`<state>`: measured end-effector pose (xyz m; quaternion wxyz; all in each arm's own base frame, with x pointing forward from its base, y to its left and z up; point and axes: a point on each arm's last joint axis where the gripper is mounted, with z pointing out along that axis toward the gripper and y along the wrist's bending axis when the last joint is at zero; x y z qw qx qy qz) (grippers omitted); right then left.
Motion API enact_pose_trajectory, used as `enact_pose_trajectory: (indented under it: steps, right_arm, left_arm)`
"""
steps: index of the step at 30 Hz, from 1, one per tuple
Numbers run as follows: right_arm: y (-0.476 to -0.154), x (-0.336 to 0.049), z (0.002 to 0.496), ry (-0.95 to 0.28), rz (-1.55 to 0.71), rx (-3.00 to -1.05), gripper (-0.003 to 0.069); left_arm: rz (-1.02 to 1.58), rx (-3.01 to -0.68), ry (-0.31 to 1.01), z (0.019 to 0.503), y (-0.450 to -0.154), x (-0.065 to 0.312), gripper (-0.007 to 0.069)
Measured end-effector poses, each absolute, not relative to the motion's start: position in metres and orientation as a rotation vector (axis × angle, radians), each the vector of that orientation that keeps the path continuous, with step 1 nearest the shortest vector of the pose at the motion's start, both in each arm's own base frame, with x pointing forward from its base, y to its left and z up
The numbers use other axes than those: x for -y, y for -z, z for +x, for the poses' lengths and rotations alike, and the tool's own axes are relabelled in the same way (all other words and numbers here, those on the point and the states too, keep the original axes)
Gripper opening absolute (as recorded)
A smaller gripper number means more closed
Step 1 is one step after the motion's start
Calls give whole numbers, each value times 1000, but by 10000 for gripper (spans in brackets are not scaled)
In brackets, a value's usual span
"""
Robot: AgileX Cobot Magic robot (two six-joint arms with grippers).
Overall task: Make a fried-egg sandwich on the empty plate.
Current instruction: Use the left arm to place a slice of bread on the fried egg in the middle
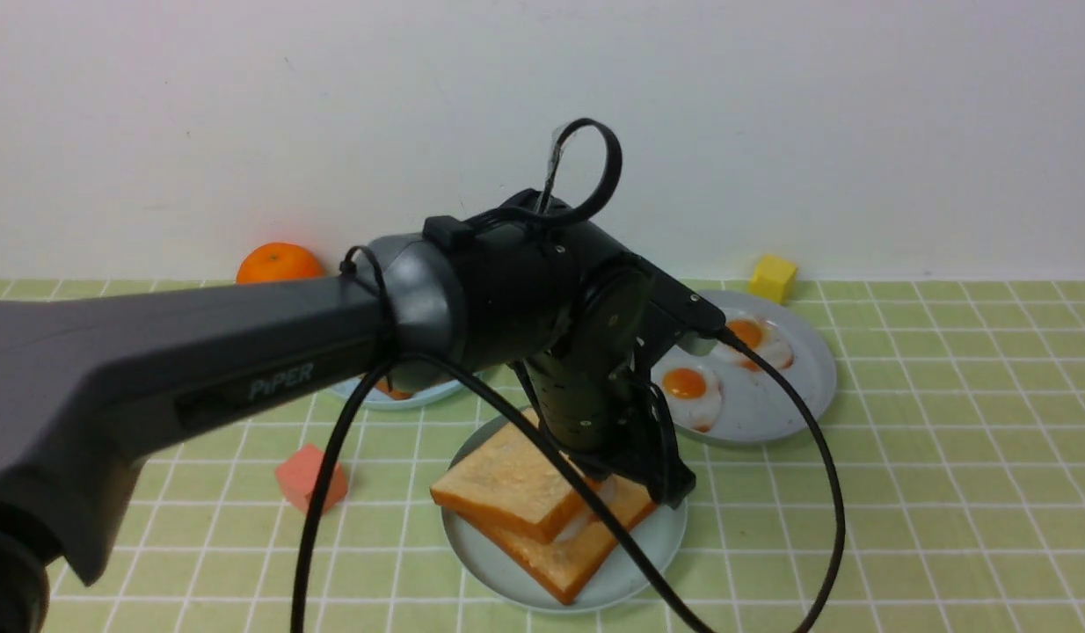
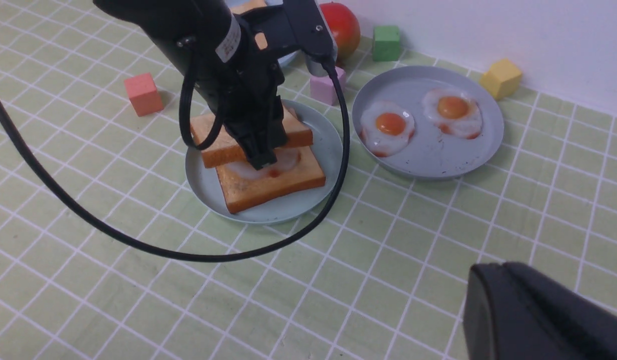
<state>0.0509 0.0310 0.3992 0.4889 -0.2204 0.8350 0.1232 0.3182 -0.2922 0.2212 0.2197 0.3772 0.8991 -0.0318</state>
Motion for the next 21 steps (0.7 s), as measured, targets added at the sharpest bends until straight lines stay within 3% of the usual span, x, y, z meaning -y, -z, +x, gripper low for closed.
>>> enact_pose_trajectory:
  steps: [14,21]
  right_arm:
    - [-399,-31,51,-300,-535,-2029,36]
    - [-399,-31,51,-300,-535,-2029,40]
  left_arm:
    - [1026,-2514,135,322,-202,300,41]
    - [1022,-2517,142,321,-202,300,159]
